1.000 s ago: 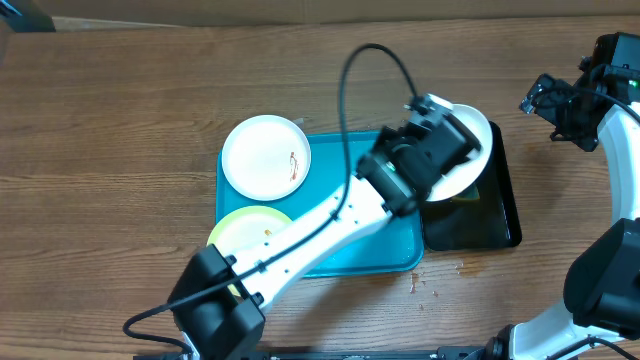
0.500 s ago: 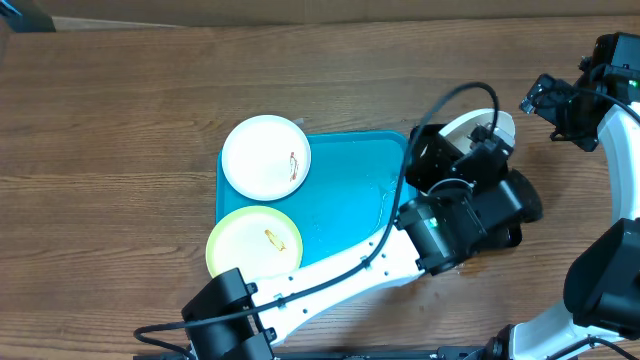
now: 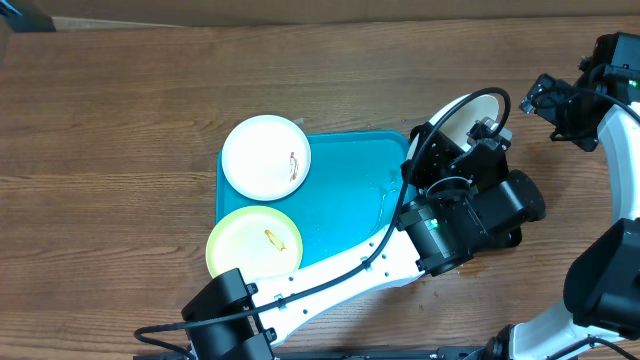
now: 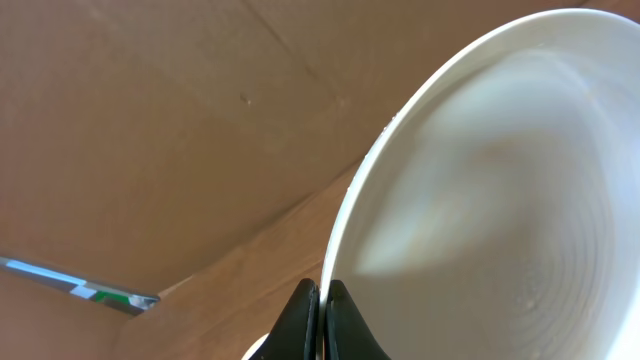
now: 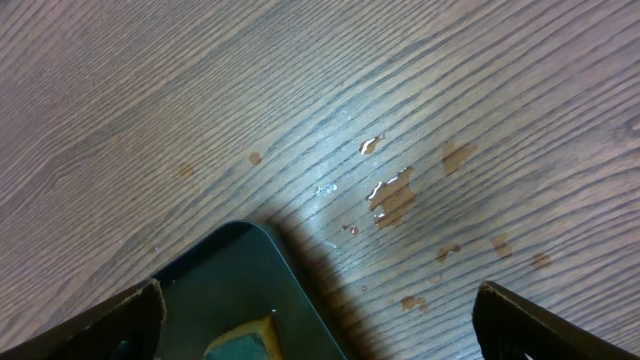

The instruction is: Clean dirty plates on tray and stack at the side

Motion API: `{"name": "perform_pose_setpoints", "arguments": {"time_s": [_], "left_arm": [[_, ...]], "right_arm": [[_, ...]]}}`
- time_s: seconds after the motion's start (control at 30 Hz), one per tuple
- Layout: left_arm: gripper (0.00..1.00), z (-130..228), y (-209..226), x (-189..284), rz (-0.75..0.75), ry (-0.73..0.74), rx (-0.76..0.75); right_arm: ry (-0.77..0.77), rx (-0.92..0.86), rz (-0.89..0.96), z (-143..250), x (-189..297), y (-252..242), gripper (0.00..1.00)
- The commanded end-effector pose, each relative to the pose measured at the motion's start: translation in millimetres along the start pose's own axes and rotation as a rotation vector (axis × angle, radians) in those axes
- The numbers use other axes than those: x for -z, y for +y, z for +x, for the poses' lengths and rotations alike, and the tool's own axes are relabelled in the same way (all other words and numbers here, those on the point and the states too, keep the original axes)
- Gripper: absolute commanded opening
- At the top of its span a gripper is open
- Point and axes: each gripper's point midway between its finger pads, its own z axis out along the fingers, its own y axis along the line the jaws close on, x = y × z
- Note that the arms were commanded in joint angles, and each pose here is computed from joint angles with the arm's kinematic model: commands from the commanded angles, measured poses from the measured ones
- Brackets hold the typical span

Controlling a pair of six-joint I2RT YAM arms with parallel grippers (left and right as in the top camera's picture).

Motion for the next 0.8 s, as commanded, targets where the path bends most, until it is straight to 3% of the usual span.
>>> {"name": "perform_pose_setpoints", "arguments": {"time_s": [0.0, 0.17, 0.47, 0.63, 0.77], "left_arm": [[0.04, -7, 6, 0, -0.031, -0.008, 0.090], [0.04, 2, -19, -4, 0.125, 0.027, 0.090], [0.04, 43, -79, -22, 0.718, 0.315, 0.309], [0.04, 58, -52, -53, 0.906, 0.449, 0.469], [0.04, 77, -3, -85, 0.949, 0.525, 0.606]], "right_arm": [[-0.026, -0.004, -0.009, -7, 7, 2, 1.00], [-0.026, -0.004, -0.009, -7, 7, 2, 1.00], [-0.026, -0.004, -0.009, -7, 7, 2, 1.00], [-0.026, -0.004, -0.009, -7, 7, 2, 1.00], [-0.026, -0.004, -0.009, -7, 7, 2, 1.00]]}}
